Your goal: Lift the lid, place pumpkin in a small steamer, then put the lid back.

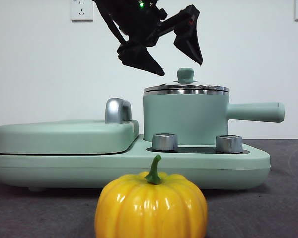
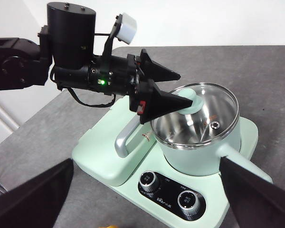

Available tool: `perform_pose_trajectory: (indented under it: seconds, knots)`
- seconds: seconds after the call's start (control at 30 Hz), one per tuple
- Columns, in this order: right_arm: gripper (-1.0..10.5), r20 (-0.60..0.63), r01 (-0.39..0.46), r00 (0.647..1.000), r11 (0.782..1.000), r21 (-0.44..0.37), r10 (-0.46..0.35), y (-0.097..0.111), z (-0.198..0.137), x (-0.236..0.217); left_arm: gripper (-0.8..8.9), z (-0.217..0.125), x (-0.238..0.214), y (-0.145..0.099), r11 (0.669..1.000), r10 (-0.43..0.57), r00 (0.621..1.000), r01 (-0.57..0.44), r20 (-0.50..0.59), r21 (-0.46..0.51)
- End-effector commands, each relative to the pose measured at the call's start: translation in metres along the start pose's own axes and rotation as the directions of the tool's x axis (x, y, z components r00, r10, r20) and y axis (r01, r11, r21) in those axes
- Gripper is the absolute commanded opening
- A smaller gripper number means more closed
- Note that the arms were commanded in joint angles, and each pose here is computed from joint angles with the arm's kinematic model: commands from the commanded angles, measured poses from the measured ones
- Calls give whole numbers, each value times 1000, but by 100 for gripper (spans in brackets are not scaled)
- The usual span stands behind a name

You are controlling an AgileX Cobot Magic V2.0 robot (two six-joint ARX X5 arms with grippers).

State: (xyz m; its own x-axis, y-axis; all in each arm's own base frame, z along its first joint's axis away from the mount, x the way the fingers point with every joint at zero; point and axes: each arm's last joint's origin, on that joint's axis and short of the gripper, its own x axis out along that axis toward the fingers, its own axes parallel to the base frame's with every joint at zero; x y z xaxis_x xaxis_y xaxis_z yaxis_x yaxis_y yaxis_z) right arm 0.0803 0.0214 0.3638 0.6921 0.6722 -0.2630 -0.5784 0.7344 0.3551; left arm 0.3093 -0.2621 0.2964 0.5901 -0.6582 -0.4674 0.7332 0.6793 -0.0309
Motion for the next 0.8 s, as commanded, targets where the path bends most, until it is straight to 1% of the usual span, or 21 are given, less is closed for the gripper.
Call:
perform_pose_trajectory:
  seconds: [0.03,0.2,0.33,0.47,0.67,0.8]
  knots:
    - [489,8,-6,1000,1000,6,6,2,4,-2,518,2,9,-5,997,-11,1000,11,5,72]
    - [489,5,-6,1000,1000,9,5,2,3,-2,518,0,13,-10,991,-23,1000,23,-4,128]
    - [489,5,-5,1000,1000,11,5,2,3,-2,512,-1,14,-12,991,-28,1000,28,-7,134]
    - [488,5,-5,1000,1000,21,5,2,3,-2,411,0,15,-12,990,-28,1000,27,6,137]
    - [489,5,-5,1000,1000,24,5,2,3,-2,303,0,15,-12,990,-28,1000,28,2,135]
    - [489,5,-5,1000,1000,24,5,2,3,-2,299,-1,16,-13,990,-30,1000,29,3,137]
